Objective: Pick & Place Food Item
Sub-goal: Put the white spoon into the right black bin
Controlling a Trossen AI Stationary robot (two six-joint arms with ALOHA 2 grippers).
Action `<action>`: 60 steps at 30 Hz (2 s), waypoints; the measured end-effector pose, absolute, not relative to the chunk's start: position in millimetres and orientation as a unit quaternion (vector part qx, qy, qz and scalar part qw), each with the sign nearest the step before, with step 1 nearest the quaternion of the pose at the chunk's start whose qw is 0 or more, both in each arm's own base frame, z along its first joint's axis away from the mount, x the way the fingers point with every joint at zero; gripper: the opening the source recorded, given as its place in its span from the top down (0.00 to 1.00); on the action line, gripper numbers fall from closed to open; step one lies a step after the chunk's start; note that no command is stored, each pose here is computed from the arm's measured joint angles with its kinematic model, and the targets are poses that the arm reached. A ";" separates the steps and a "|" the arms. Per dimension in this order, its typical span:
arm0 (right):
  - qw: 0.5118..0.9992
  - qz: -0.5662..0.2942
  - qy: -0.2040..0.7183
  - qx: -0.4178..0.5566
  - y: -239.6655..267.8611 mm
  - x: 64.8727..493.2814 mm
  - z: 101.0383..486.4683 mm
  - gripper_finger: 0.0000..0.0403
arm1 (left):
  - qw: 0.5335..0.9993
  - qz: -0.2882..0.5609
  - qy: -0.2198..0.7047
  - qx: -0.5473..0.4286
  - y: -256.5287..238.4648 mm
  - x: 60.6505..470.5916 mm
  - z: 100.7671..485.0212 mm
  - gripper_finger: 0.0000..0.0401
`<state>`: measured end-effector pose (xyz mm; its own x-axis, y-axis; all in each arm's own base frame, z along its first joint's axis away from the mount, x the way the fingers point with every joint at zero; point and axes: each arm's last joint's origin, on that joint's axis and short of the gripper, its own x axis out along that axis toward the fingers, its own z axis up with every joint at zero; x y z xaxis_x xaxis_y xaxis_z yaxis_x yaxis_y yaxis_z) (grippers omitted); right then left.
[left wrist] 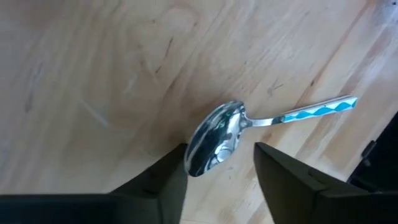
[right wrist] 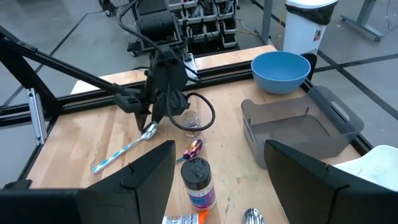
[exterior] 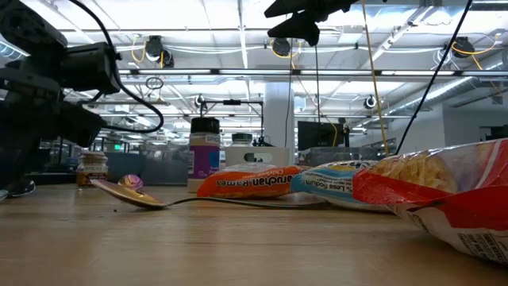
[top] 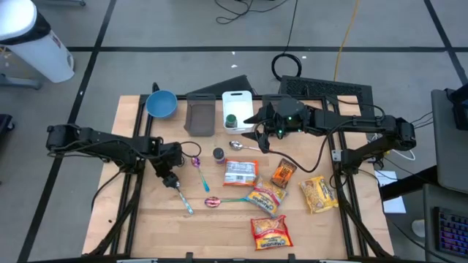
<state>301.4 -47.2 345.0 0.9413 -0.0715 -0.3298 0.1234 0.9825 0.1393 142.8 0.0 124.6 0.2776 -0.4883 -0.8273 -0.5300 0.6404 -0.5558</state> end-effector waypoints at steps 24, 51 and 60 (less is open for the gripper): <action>0.982 -0.049 0.164 0.079 -47.1 301.4 345.0 0.40 | 0.693 -0.024 0.559 -0.455 -0.6 154.1 129.9 0.97; 0.979 -0.054 0.162 0.109 -46.8 301.5 345.0 0.40 | 0.821 0.041 0.509 -0.256 16.4 191.1 292.7 0.97; 0.970 -0.064 0.158 0.171 -46.7 301.6 344.9 0.40 | 0.900 0.084 0.400 -0.152 27.6 181.1 386.6 0.97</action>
<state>301.6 -46.7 344.9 0.9417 -0.0699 -0.3291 0.1781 0.9335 0.3114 181.1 27.6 386.6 0.6654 0.0291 -0.7459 -0.2719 0.9400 -0.2059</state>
